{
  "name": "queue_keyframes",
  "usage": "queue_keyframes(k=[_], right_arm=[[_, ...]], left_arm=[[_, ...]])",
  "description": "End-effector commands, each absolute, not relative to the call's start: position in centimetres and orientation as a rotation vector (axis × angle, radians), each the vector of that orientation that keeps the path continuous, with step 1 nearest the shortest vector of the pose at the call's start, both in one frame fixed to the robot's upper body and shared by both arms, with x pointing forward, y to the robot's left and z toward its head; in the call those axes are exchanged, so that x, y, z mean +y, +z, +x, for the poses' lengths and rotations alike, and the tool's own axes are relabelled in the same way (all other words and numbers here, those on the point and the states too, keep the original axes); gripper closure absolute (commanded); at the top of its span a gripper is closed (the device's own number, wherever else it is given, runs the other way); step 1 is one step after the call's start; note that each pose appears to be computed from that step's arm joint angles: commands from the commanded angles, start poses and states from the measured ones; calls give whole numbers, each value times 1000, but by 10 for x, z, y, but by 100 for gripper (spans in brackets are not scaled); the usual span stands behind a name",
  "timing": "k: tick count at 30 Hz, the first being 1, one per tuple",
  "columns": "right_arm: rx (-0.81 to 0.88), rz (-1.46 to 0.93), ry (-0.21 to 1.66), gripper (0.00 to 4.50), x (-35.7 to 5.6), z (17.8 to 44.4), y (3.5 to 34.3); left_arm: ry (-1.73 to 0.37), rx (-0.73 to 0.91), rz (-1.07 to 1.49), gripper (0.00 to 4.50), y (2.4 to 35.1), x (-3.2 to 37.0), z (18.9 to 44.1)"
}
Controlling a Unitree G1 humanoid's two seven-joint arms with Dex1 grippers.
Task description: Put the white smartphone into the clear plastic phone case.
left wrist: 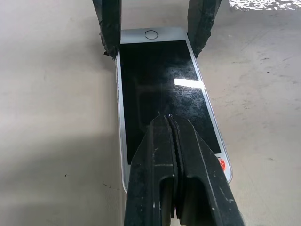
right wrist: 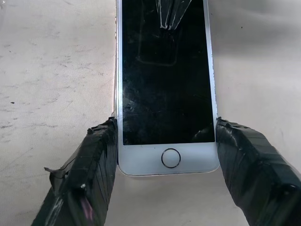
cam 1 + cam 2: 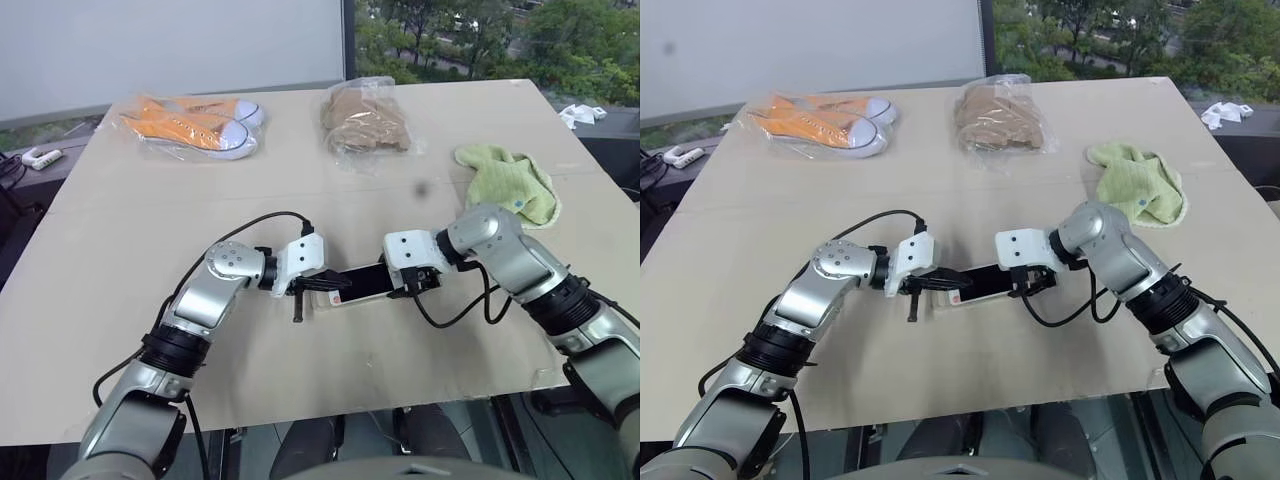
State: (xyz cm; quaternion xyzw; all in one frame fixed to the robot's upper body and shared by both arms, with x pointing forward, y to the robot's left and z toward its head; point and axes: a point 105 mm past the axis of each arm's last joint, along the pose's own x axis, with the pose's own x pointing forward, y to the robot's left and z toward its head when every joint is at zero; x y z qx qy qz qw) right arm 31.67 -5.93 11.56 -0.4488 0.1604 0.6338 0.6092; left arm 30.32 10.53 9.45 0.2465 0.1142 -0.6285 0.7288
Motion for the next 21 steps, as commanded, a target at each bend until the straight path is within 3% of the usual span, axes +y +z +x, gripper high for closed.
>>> queue_keyframes(k=[1, 21], right_arm=[[367, -1083, 1438, 177, -60, 319, 119], [411, -1164, 1406, 177, -55, 312, 115]], left_arm=[[-1373, 391, 551, 450, 66, 117, 296], [-1373, 438, 527, 450, 53, 119, 287]])
